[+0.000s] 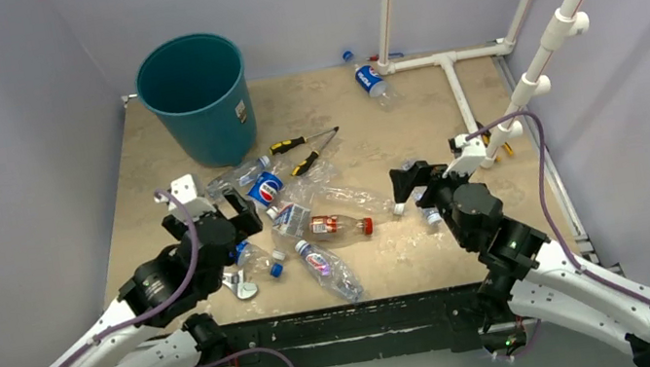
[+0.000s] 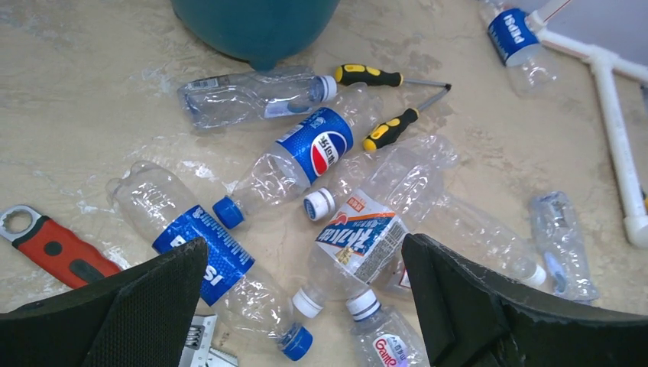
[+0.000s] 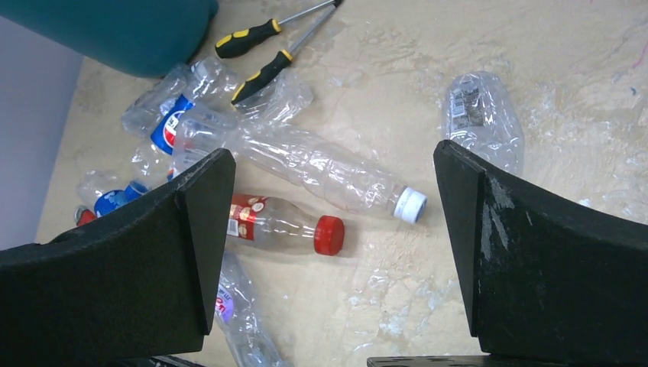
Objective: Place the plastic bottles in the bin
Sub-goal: Pick up the plastic bottle from the corner of the board.
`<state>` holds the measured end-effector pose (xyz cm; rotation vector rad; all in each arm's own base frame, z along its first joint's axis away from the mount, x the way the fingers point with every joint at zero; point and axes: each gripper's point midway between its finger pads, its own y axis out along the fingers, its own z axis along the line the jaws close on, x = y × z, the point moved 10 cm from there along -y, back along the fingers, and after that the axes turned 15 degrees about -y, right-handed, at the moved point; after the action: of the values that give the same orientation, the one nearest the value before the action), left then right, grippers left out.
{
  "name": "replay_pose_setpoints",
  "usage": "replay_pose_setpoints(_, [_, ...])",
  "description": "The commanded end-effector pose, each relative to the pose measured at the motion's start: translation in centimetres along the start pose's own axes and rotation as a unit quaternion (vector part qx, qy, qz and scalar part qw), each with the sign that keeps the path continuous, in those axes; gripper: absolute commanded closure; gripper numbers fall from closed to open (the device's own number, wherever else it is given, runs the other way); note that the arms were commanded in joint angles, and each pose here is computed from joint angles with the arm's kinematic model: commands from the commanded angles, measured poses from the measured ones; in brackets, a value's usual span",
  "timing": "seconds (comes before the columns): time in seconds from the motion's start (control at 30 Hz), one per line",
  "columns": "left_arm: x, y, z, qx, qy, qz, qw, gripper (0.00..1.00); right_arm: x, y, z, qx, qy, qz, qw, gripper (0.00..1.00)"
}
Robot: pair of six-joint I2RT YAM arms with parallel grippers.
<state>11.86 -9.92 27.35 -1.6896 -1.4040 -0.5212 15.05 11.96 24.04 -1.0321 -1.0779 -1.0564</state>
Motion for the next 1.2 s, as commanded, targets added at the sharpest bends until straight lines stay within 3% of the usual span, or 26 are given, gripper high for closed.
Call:
replay_pose_setpoints(0.0, [0.5,-0.2,-0.8,-0.003,0.012,0.005,1.000,0.01,0.7,-0.2,0.4,0.019,0.008,-0.008,1.000,0.01])
replay_pose_setpoints(0.47, [0.0,-0.8,0.3,-0.055,0.012,0.019,0.998,0.04,-2.3,2.1,2.5,0.068,-0.051,0.078,0.993,0.04])
replay_pose_setpoints(0.6, [-0.5,-0.4,0.2,-0.052,0.019,0.029,0.998,0.05,-4.2,1.9,3.6,0.092,-0.024,0.105,0.990,0.08])
replay_pose_setpoints(0.9, [-3.7,0.7,0.3,-0.050,0.018,0.089,0.995,0.07,-9.3,-0.1,5.8,0.064,0.023,0.169,0.983,0.15])
replay_pose_setpoints(1.17, [-5.6,1.2,0.4,-0.063,0.011,0.126,0.990,0.08,-9.9,0.8,6.8,0.054,0.020,0.181,0.982,0.18])
